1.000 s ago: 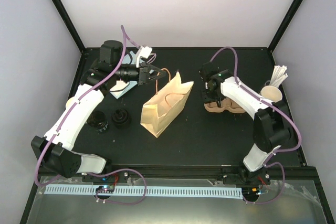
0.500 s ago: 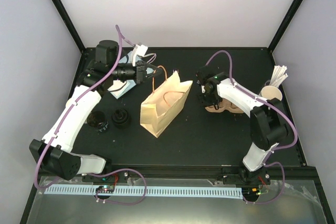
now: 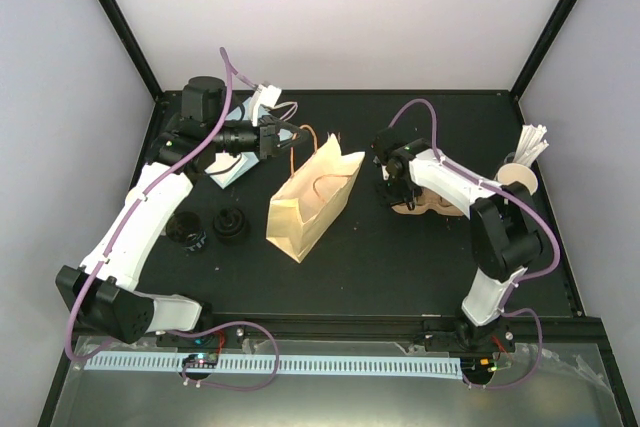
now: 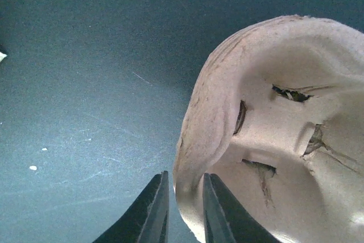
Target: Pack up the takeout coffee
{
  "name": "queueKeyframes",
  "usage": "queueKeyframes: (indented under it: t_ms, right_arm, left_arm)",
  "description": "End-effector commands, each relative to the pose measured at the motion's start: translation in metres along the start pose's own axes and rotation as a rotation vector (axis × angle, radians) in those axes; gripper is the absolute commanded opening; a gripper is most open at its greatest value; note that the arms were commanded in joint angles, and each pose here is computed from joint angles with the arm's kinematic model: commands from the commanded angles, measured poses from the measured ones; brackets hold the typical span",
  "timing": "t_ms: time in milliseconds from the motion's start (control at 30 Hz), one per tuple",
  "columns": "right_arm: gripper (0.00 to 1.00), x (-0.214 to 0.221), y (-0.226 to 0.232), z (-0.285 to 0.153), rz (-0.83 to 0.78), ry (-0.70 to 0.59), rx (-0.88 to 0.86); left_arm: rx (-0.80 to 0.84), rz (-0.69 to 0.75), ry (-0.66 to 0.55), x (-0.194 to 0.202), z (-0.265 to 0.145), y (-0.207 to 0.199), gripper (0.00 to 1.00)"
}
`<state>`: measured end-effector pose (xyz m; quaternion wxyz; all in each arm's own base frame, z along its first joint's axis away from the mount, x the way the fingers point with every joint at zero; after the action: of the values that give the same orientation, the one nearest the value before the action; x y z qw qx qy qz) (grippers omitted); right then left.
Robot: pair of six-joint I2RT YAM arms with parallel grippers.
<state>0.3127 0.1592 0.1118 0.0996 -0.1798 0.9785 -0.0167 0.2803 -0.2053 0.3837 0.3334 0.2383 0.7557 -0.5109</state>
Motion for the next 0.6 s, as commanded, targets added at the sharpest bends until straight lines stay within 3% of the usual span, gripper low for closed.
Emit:
queueKeyframes:
  t_ms: [0, 233, 567]
  right_arm:
    - [0.19, 0.001, 0.002, 0.004, -0.012, 0.008, 0.009]
    - [0.06, -0.001, 0.0, -0.006, -0.003, -0.019, 0.009]
    - [0.05, -0.004, -0.004, -0.023, 0.015, -0.057, 0.032]
  left_arm:
    - [0.002, 0.022, -0.023, -0.004, -0.006, -0.006, 0.01]
    - [0.004, 0.021, -0.023, -0.005, -0.006, -0.006, 0.02]
    - [0.009, 0.019, -0.023, -0.005, -0.005, -0.007, 0.02]
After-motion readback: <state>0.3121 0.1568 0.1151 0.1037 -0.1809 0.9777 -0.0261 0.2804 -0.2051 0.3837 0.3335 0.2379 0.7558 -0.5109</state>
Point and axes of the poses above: each gripper's point midway between its finger pads, its own z axis out along the fingers, its own y axis along the line the jaws close on, x = y × z, the point moved 4 cm from there along -z, back along the fingers, and after that the axes turned 5 degrees about -z, right-handed, at the moved point
